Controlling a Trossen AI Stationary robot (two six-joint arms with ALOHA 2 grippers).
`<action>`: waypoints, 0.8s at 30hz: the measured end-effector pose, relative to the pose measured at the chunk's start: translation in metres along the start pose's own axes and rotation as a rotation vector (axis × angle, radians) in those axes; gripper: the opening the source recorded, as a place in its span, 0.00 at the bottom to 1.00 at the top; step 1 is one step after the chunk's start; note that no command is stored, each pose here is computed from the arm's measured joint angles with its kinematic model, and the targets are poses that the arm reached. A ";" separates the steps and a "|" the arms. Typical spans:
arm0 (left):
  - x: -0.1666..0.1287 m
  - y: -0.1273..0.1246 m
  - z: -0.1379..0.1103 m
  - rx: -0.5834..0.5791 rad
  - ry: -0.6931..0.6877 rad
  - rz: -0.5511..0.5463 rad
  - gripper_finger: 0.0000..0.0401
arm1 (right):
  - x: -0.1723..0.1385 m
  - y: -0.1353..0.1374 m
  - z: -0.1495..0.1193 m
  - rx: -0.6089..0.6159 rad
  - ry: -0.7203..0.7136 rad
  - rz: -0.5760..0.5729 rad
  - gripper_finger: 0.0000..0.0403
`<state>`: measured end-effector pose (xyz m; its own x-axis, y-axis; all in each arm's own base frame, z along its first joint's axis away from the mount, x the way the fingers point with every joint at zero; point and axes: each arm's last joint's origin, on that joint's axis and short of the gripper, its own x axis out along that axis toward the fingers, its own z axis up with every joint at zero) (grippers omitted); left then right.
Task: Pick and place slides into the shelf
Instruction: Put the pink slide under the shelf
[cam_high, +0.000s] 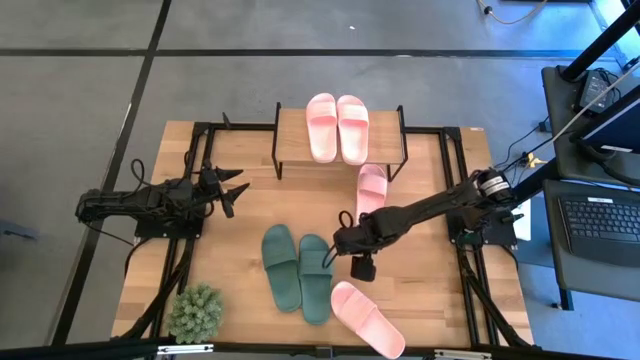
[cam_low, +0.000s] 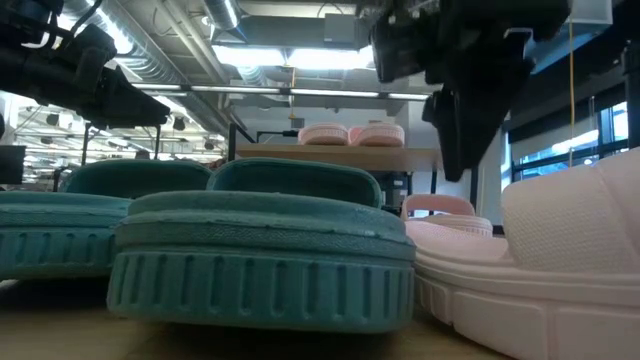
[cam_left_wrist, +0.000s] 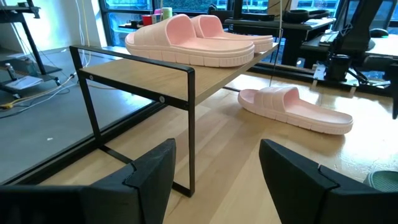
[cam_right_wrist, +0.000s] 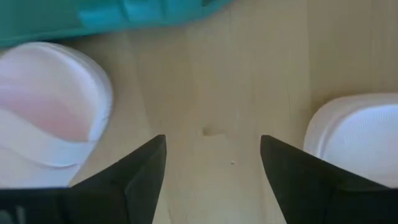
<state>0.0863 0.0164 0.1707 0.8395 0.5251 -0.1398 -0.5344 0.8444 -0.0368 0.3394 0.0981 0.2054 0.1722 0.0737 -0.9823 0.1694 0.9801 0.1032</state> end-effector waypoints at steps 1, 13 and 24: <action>0.000 0.000 0.000 0.000 0.000 0.000 0.56 | 0.003 0.000 0.000 0.004 0.010 -0.006 0.65; 0.000 0.000 0.000 0.000 0.000 0.000 0.56 | 0.028 -0.017 0.006 0.044 0.075 -0.133 0.65; 0.000 0.000 0.000 0.001 0.000 0.000 0.56 | 0.033 -0.028 0.004 0.015 0.094 -0.143 0.65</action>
<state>0.0863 0.0164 0.1707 0.8395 0.5251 -0.1398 -0.5343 0.8445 -0.0360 0.3446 0.0728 0.1705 0.0536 -0.0491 -0.9974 0.2006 0.9790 -0.0374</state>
